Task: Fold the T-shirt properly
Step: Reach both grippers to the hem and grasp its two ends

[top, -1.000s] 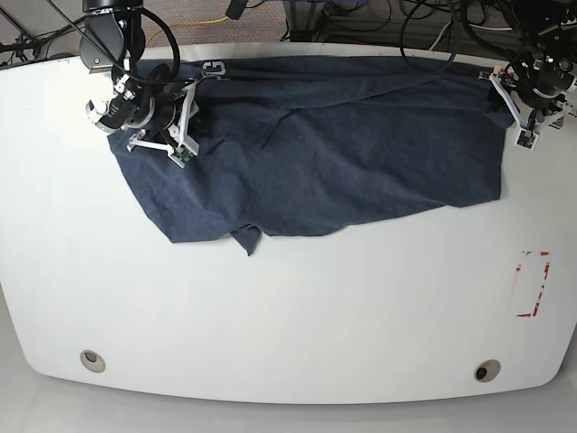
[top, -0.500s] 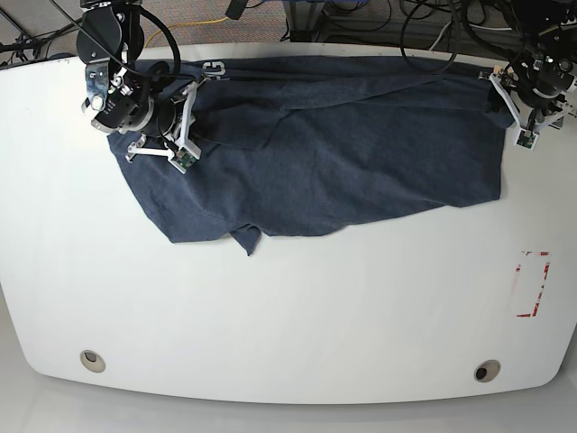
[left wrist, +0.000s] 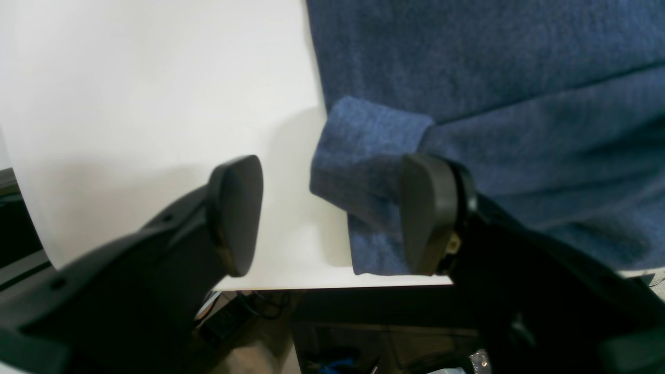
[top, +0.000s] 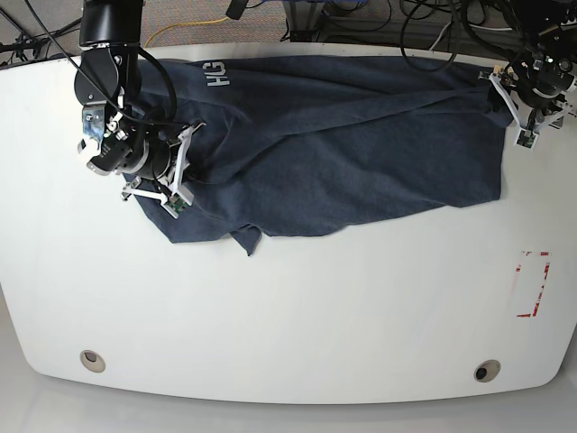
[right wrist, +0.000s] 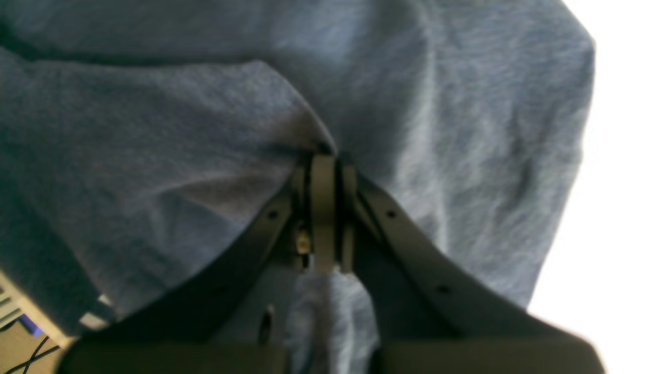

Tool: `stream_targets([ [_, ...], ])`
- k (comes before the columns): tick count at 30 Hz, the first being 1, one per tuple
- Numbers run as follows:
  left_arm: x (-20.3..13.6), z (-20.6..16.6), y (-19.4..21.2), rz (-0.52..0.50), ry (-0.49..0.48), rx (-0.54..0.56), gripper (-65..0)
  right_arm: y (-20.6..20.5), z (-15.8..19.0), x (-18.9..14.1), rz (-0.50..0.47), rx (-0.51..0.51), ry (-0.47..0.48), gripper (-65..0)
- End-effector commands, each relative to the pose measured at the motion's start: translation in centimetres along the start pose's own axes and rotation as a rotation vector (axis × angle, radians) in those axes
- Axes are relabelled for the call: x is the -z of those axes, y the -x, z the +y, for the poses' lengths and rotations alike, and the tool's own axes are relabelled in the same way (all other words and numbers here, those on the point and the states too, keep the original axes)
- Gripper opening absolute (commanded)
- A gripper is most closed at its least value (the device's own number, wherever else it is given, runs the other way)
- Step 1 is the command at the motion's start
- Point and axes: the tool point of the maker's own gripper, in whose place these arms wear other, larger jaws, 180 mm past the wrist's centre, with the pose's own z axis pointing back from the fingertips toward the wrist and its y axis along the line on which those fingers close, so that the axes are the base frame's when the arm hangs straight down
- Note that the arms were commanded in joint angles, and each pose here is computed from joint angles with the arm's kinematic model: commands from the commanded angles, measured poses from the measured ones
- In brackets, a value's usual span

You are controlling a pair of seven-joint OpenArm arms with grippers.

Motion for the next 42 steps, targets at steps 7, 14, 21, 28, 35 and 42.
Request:
stream_targets([
  [7, -0.4, 0.6, -0.6, -0.026, -0.020, 0.006, -26.5, -3.3, -3.1, -0.3, -0.067, -0.005, 0.045, -65.0],
  [14, -0.4, 0.5, -0.7, -0.028, -0.017, 0.004, -26.5, -3.3, -3.9, 0.0, -0.061, 0.017, 0.048, -53.9],
  [21, -0.4, 0.5, -0.8, -0.029, -0.016, 0.005, -26.5, -2.6, -6.1, -1.2, -0.062, 0.048, 0.102, -32.5],
  [28, -0.4, 1.6, -3.2, -0.087, -0.046, -0.011, -26.5, -0.9, -12.0, -2.0, -0.097, 0.281, 0.169, -24.1],
  [35, -0.5, 1.8, -4.3, -0.115, -0.051, -0.009, -26.5, -0.2, -15.7, -0.2, -0.156, 0.452, 0.138, -24.1],
  [42, -0.7, 2.7, -6.3, -0.165, -0.073, -0.022, -26.5, -0.7, -16.1, 2.4, -0.191, 0.519, 0.080, -24.1],
])
